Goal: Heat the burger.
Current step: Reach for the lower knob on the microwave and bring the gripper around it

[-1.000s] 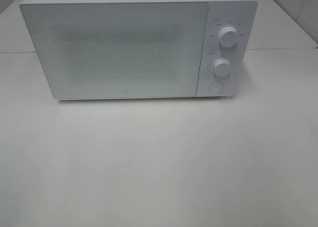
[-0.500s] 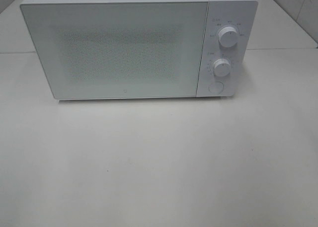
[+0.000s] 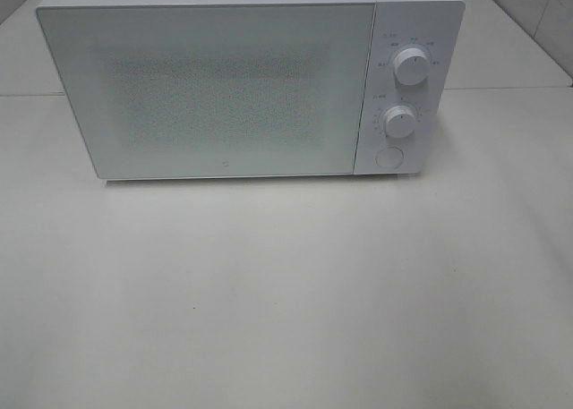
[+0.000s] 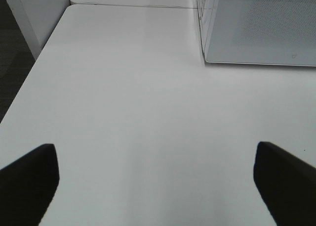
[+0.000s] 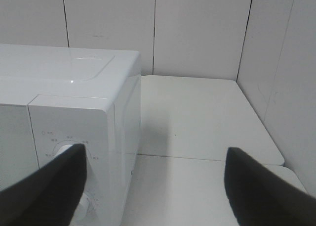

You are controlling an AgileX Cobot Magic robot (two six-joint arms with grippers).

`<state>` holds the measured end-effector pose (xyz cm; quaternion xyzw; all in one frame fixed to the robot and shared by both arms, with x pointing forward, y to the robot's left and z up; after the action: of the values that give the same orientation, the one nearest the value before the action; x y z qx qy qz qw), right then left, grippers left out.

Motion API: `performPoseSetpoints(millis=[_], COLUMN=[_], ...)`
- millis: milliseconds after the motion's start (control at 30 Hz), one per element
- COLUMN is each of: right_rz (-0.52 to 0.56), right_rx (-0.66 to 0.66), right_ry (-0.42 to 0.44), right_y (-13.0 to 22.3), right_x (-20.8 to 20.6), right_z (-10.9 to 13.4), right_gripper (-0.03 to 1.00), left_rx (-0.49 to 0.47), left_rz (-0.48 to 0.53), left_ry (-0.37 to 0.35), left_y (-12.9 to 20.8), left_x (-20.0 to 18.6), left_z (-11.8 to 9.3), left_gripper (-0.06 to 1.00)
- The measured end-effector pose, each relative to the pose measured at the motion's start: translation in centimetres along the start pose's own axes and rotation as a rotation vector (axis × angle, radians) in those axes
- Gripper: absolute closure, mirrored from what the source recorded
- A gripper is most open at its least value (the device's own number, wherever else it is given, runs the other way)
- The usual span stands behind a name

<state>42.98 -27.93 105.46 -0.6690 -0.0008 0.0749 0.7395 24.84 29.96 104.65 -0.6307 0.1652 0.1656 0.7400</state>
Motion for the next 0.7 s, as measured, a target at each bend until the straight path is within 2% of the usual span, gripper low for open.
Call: performPoseSetpoints(millis=[400, 600, 700], right_rz=[0.021, 0.025, 0.039], right_rx=[-0.024, -0.059, -0.108], right_ry=[-0.02, 0.023, 0.027], right_y=[2.7, 4.7, 5.9], right_x=[4.0, 4.6, 4.8], right_z=[-0.1, -0.3, 0.6], right_gripper=[0.2, 0.2, 0.2], left_rx=[0.0, 0.0, 0.0], left_rz=[0.0, 0.0, 0.0], left_ry=[0.0, 0.0, 0.0], left_y=[0.0, 0.0, 0.0], left_x=[0.0, 0.0, 0.0], left_z=[0.0, 0.0, 0.0], left_gripper=[-0.05, -0.05, -0.05])
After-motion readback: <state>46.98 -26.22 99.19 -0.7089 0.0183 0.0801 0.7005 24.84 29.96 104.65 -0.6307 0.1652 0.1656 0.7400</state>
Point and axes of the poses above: a point on each arm's last joint axis where the gripper is mounted, x pointing out along that axis toward the gripper, z along the wrist's bending axis when the last joint is at zero, y = z × x, the point moved 2 cm from there along x, pointing out along that axis toward the gripper, and after that the axes turned 9 degrees about x, right-handed, at the moved point
